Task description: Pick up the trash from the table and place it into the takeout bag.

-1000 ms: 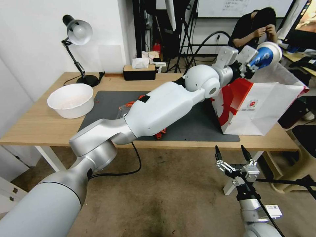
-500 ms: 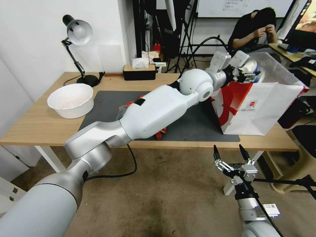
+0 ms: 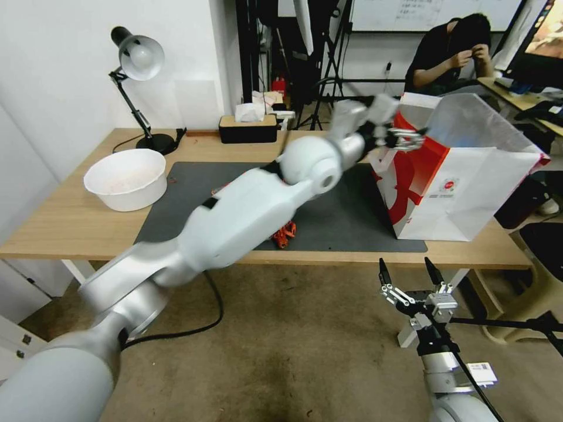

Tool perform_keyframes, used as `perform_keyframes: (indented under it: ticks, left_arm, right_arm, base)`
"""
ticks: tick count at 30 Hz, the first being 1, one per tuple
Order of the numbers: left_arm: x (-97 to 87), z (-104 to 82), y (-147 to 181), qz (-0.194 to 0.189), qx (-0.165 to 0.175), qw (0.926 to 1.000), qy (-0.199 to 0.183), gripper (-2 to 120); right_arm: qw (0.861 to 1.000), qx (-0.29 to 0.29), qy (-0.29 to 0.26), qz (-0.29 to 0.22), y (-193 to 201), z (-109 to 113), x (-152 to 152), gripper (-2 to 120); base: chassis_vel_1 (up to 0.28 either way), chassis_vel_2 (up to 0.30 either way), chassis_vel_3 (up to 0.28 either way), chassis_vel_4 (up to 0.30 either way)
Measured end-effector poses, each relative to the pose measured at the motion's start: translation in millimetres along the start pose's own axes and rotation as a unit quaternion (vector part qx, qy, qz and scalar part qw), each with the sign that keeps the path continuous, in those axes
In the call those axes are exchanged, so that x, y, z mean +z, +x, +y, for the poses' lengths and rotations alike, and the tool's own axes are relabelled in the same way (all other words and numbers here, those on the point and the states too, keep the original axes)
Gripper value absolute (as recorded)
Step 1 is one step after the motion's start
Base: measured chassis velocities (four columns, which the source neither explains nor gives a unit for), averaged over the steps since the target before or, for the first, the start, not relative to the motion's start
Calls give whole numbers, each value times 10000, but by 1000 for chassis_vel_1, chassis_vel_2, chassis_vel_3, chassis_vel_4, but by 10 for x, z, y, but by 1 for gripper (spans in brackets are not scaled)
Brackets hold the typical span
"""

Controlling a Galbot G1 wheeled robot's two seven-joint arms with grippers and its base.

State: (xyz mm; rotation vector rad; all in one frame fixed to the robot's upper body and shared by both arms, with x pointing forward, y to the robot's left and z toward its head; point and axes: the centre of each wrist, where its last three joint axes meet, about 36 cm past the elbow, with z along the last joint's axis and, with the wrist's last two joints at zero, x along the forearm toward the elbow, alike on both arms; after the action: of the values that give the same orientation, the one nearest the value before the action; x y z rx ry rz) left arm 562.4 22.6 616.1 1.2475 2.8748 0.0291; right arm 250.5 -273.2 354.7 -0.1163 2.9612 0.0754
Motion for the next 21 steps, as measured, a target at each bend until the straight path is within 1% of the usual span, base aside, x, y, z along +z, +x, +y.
perform_keyframes:
  ticks: [2, 3, 5, 6, 8, 9, 11, 12, 15, 16, 17, 19, 20, 21]
  left_arm:
    - [126, 133, 214, -38, -234, 9997, 55, 100]
    - [126, 133, 214, -38, -234, 9997, 55, 100]
    - [257, 254, 453, -114, -443, 9989, 72, 100]
    - [257, 254, 453, -114, -443, 9989, 72, 100]
    - [410, 374, 710, -237, -626, 9978, -24, 100]
    - [410, 374, 710, -237, -626, 9978, -24, 100]
    - [578, 449, 963, -286, -800, 9964, -46, 100]
    - [578, 449, 963, -286, -800, 9964, -46, 100]
    - [863, 504, 1332, -293, -1186, 9925, 3, 100]
    - [863, 504, 1332, -293, -1186, 9925, 3, 100]
    - [952, 531, 1443, -292, -1371, 9901, -22, 100]
    - [1147, 595, 1721, -272, -1816, 9830, -31, 100]
    - [1147, 595, 1721, -272, -1816, 9830, -31, 100]
    - [1193, 607, 1803, -259, -1939, 9807, -32, 100]
  right_arm:
    - [10000, -7, 1, 11, 6, 5, 6, 100]
    - [10000, -7, 1, 11, 6, 5, 6, 100]
    - [10000, -14, 0, 17, 8, 10, 11, 100]
    - [10000, -14, 0, 17, 8, 10, 11, 100]
    - [10000, -24, -3, 14, 4, 17, 12, 100]
    - [10000, -24, -3, 14, 4, 17, 12, 100]
    - [10000, -31, -4, 17, 6, 26, 15, 100]
    - [10000, -31, -4, 17, 6, 26, 15, 100]
    - [10000, -38, -2, 21, 15, 34, 11, 100]
    - [10000, -38, -2, 21, 15, 34, 11, 100]
    - [10000, -42, -3, 17, 17, 37, 6, 100]
    - [10000, -62, 6, 10, 16, 35, -6, 100]
    - [10000, -62, 6, 10, 16, 35, -6, 100]
    - [10000, -74, 11, 10, 16, 34, -9, 100]
  base:
    - [0, 0, 0, 0]
    - [0, 0, 0, 0]
    - [0, 0, 0, 0]
    - [0, 0, 0, 0]
    - [0, 0, 0, 0]
    - [0, 0, 0, 0]
    - [0, 0, 0, 0]
    - [0, 0, 0, 0]
    - [0, 0, 0, 0]
    - [0, 0, 0, 0]
    - [0, 0, 0, 0]
    - [0, 0, 0, 0]
    - [0, 0, 0, 0]
    - [0, 0, 0, 0]
